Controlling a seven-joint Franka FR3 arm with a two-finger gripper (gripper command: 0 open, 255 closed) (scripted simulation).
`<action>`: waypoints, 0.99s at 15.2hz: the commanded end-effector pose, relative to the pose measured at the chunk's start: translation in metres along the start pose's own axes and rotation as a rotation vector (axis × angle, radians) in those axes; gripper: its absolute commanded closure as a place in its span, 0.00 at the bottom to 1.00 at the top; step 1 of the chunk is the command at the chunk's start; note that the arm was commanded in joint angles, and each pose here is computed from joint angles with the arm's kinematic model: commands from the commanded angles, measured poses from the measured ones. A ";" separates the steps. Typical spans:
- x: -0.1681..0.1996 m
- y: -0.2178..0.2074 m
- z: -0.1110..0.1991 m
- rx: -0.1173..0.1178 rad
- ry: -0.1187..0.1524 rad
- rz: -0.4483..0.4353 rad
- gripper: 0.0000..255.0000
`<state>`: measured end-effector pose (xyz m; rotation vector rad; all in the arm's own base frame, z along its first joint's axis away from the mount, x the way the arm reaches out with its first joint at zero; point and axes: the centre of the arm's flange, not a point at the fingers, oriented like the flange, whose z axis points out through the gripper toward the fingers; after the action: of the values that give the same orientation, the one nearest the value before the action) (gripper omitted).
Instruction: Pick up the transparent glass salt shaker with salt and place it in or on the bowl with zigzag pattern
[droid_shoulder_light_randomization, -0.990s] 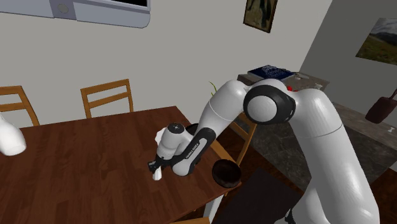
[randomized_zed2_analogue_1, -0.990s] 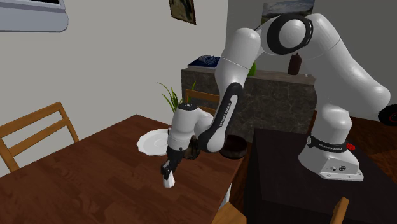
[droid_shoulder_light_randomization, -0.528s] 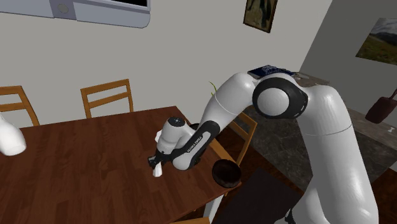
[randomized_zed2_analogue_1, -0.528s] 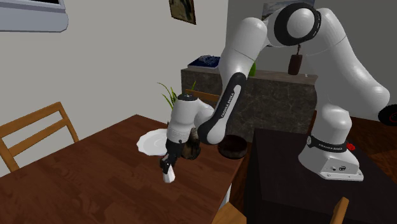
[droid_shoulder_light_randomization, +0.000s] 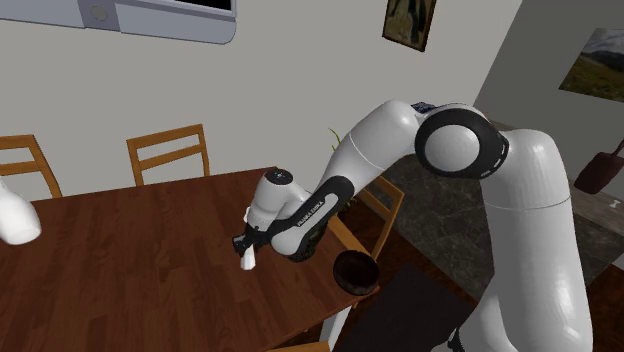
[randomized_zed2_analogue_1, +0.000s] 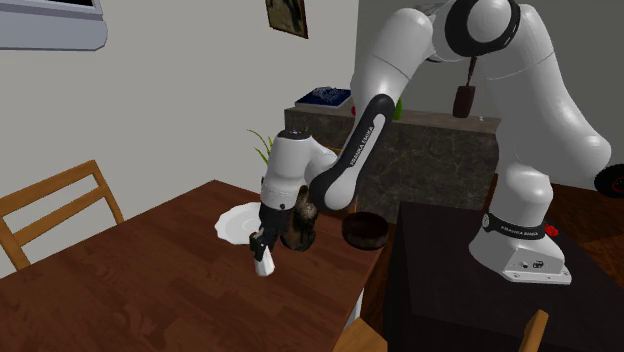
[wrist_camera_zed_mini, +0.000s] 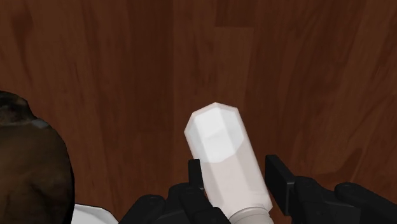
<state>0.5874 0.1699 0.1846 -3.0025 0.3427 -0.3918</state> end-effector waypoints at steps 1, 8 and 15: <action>0.002 -0.002 -0.010 0.000 0.000 0.000 1.00; 0.011 -0.006 -0.045 0.000 0.000 0.000 1.00; 0.005 0.013 -0.077 0.000 0.000 0.000 1.00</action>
<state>0.5770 0.1594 0.2547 -3.0023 0.3429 -0.3914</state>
